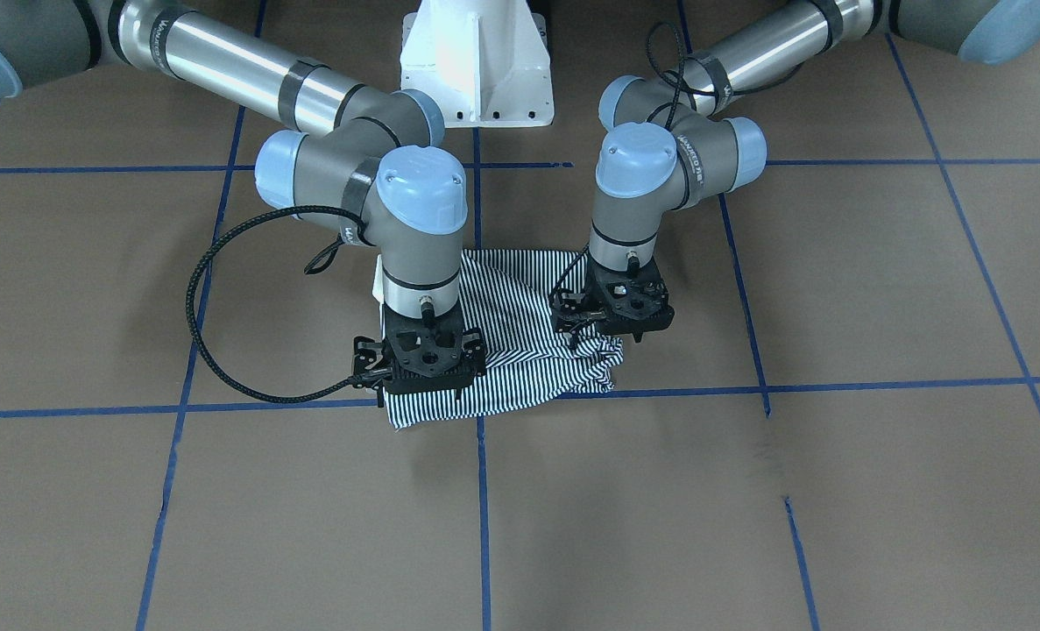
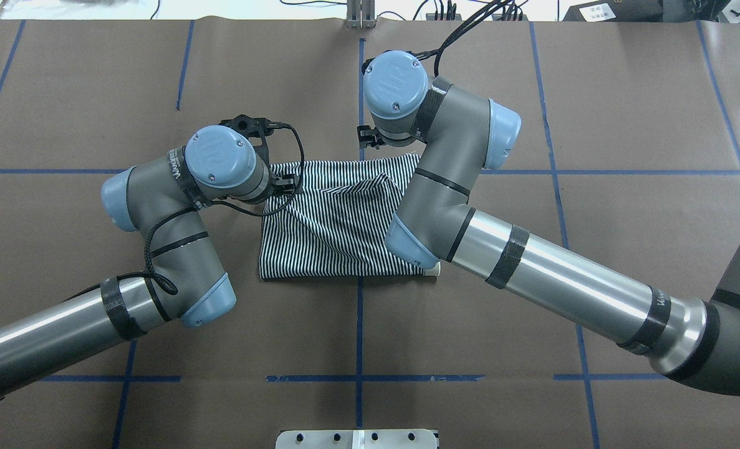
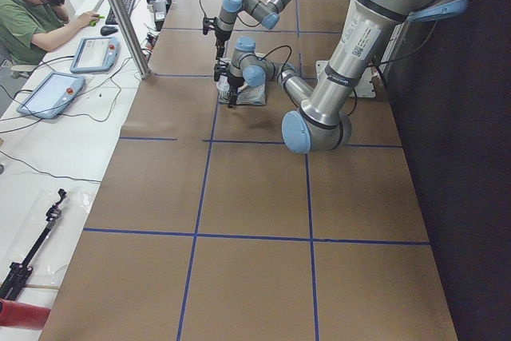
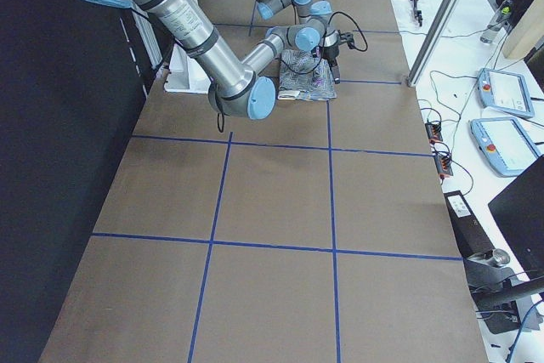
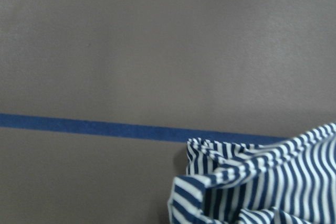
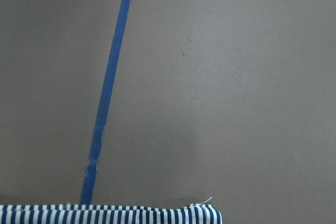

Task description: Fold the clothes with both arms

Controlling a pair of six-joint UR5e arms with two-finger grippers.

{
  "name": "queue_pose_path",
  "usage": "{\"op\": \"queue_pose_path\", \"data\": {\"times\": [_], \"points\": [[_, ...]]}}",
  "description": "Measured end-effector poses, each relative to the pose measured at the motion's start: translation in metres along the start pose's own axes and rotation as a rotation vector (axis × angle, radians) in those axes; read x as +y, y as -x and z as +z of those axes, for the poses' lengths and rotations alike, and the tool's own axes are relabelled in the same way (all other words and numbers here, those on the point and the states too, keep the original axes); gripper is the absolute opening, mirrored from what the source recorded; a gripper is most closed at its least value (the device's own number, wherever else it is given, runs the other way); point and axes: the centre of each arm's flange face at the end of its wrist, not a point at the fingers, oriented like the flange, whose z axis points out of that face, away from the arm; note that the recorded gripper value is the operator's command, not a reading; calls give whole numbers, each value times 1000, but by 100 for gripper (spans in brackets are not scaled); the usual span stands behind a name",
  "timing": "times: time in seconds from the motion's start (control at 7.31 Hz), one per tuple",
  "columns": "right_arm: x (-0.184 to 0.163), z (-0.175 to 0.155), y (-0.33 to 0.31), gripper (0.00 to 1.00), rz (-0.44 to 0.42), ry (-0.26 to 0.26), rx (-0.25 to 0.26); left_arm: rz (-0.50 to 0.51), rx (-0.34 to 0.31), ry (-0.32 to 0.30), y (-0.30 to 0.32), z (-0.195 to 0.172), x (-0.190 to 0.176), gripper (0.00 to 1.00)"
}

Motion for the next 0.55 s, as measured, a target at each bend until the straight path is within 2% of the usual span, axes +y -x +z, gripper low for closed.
{"op": "queue_pose_path", "data": {"times": [0.27,0.55], "points": [[1,1,-1,100,1,1,0,15,-15,-27,17,19,-31,100],[3,4,-2,100,1,3,2,59,-39,-66,49,32,-76,100]]}}
